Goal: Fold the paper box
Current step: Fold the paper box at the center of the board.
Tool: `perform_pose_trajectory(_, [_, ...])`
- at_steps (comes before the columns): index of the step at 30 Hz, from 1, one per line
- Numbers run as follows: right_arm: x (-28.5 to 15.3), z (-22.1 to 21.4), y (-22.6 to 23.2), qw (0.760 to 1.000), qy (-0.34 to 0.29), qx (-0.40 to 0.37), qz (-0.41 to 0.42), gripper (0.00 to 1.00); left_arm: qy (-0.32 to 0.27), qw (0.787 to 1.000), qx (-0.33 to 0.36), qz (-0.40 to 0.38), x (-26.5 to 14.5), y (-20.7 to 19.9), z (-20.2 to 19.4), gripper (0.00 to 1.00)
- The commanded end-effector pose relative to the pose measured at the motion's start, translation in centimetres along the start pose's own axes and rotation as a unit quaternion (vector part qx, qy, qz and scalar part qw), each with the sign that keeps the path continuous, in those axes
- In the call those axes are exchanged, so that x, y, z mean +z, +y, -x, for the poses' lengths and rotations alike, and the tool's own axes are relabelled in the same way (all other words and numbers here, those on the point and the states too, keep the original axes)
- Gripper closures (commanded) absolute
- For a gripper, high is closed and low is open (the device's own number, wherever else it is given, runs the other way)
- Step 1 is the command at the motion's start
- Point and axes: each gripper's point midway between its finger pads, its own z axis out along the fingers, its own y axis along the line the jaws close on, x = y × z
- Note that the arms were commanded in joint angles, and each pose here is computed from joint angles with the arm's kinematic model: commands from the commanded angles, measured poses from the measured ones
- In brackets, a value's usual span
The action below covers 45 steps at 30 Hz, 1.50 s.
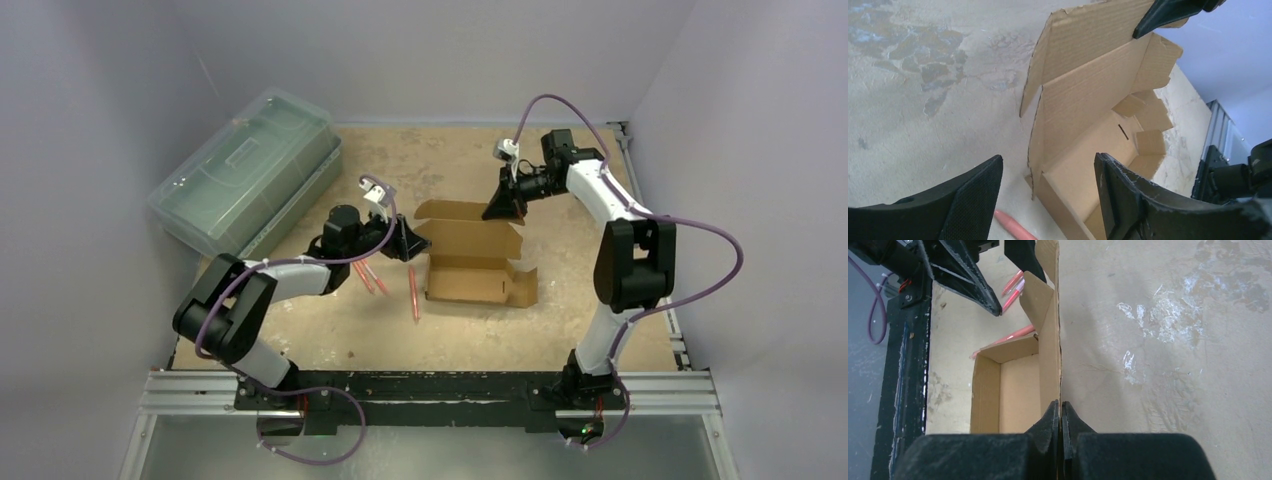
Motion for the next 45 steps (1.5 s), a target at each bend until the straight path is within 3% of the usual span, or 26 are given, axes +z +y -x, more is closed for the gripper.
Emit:
perform_pose_trajectory(1, [-0.5, 1.4, 1.0, 0.999, -0.011, -0.024, 0.023, 1.00, -0.025, 0.998, 0.050, -0.042, 1.5, -0.8, 2.0, 0.37])
perform_pose_trajectory(6, [-0.6, 1.8, 1.0, 0.999, -0.009, -0.030, 0.023, 1.00, -0.012, 0.998, 0.045, -0.040, 2.8, -0.1, 1.5, 0.59])
perform_pose_trajectory(10, [-0.5, 1.9, 0.8, 0.999, -0.004, -0.032, 0.021, 0.98, -0.019, 0.998, 0.042, -0.045, 3.1, -0.3, 1.6, 0.97])
perform_pose_trajectory(11, [-0.6, 2.0, 0.7, 0.999, -0.003, -0.033, 0.019, 0.94, -0.023, 0.998, 0.043, -0.043, 3.0, -0.4, 1.8, 1.00])
perform_pose_trajectory(17, [-2.5, 4.4, 0.0, 0.998, 0.004, -0.042, -0.044, 0.45, -0.048, 0.994, 0.091, 0.029, 1.5, -0.6, 3.0, 1.00])
perform_pose_trajectory(22, [-7.6, 8.0, -0.7, 0.982, -0.026, -0.079, -0.171, 0.20, -0.073, 0.987, 0.108, 0.090, -0.4, -0.6, 3.2, 1.00])
perform_pose_trajectory(26, [-9.8, 6.9, -0.7, 0.964, -0.039, -0.069, -0.252, 0.02, -0.079, 0.982, 0.111, 0.132, -1.2, -0.6, 2.6, 1.00])
perform_pose_trajectory(30, [-11.4, 6.0, -0.9, 0.942, -0.120, -0.012, -0.313, 0.01, -0.092, 0.980, 0.099, 0.149, -1.7, -0.6, 2.2, 1.00])
perform_pose_trajectory(32, [-11.1, 4.3, -0.6, 0.945, -0.141, 0.018, -0.296, 0.01, -0.098, 0.979, 0.095, 0.150, -1.9, -0.6, 2.1, 1.00])
perform_pose_trajectory(35, [-9.6, 1.7, -0.6, 0.953, -0.133, 0.048, -0.268, 0.04, -0.100, 0.979, 0.096, 0.150, -2.1, -0.7, 2.1, 1.00])
perform_pose_trajectory(38, [-9.4, -0.7, -1.9, 0.949, -0.103, 0.059, -0.293, 0.07, -0.104, 0.978, 0.104, 0.148, -2.2, -0.9, 2.4, 1.00])
perform_pose_trajectory(45, [-8.0, -4.7, -2.6, 0.955, -0.056, 0.082, -0.279, 0.21, -0.117, 0.977, 0.103, 0.145, -2.3, -1.3, 3.0, 1.00])
